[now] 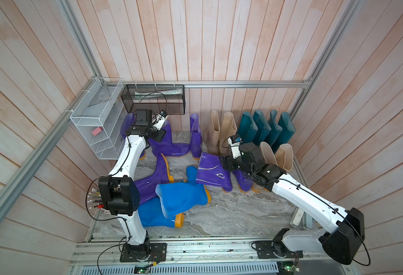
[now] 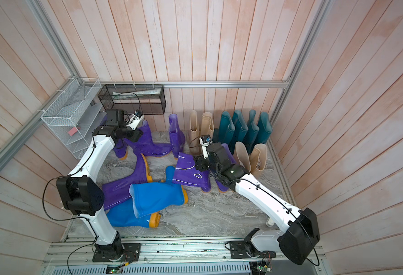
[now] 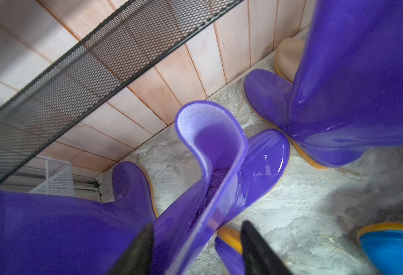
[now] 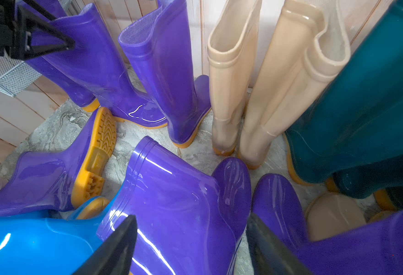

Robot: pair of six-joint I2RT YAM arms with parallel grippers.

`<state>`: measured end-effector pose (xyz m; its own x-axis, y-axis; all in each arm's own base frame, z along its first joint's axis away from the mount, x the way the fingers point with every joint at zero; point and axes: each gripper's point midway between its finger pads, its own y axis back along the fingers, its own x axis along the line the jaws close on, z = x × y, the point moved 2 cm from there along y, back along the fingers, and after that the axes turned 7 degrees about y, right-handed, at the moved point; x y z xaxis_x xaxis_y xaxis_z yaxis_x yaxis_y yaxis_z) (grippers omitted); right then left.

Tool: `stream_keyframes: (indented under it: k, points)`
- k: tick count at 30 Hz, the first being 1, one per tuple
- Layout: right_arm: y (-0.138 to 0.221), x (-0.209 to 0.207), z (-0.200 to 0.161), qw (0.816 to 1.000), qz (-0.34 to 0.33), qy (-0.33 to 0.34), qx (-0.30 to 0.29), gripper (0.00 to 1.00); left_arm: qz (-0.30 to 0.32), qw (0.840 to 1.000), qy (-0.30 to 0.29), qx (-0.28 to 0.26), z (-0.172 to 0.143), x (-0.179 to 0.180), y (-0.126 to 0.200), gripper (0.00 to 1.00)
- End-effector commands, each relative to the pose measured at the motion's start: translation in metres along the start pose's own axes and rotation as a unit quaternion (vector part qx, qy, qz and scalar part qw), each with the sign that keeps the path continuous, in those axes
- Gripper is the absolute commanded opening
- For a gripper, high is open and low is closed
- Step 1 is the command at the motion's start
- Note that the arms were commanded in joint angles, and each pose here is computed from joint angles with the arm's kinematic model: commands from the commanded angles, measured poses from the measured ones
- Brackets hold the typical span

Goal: Match and arrange rain boots in pairs
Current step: Pair a pair of rain boots at the corner of the board.

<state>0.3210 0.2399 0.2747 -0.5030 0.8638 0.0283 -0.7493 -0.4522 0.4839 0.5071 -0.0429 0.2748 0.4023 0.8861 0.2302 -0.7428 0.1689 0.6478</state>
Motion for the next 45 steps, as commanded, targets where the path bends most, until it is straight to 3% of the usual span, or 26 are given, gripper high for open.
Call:
stream_keyframes:
  k: [1,2,8,14,19,24,28,32,36,39,43,45]
  points:
    - [0.000,0.000,0.009,1.000,0.002,0.005,-0.005,0.74,-0.030,1.000,0.009,-0.002,-0.001,-0.007,-0.009,0.11]
    - [0.000,-0.001,0.010,1.000,0.001,0.004,-0.006,0.74,-0.025,0.999,0.016,-0.012,0.004,-0.004,-0.007,0.00]
    - [-0.001,-0.001,0.014,1.000,0.001,0.002,-0.014,0.74,-0.006,0.989,0.126,-0.073,0.036,0.013,0.020,0.00]
    - [-0.002,-0.001,0.014,1.000,0.004,0.002,-0.016,0.74,0.022,0.963,0.249,-0.103,0.048,0.031,0.035,0.00]
    - [0.003,-0.003,0.014,1.000,0.004,-0.001,-0.024,0.74,0.039,0.915,0.372,-0.151,0.056,0.060,0.058,0.00]
    - [0.007,-0.003,0.011,1.000,0.007,-0.005,-0.029,0.74,0.057,0.872,0.449,-0.186,0.060,0.078,0.069,0.00]
    - [0.010,-0.004,0.008,0.999,0.007,-0.008,-0.031,0.74,0.087,0.851,0.478,-0.197,0.057,0.090,0.068,0.00]
    - [0.012,-0.004,0.004,0.999,0.009,-0.008,-0.030,0.74,0.100,0.842,0.490,-0.204,0.057,0.095,0.065,0.00]
    - [0.013,-0.006,0.002,0.999,0.010,-0.010,-0.030,0.74,0.154,0.831,0.490,-0.214,0.056,0.101,0.069,0.00]
    - [0.015,-0.008,0.001,0.999,0.010,-0.010,-0.033,0.74,0.160,0.831,0.493,-0.203,0.050,0.102,0.057,0.00]
    - [0.018,-0.008,0.002,0.999,0.013,-0.012,-0.036,0.74,0.151,0.844,0.482,-0.178,0.041,0.097,0.033,0.00]
    - [0.018,-0.008,0.000,0.999,0.013,-0.012,-0.035,0.74,0.155,0.842,0.488,-0.170,0.035,0.097,0.028,0.00]
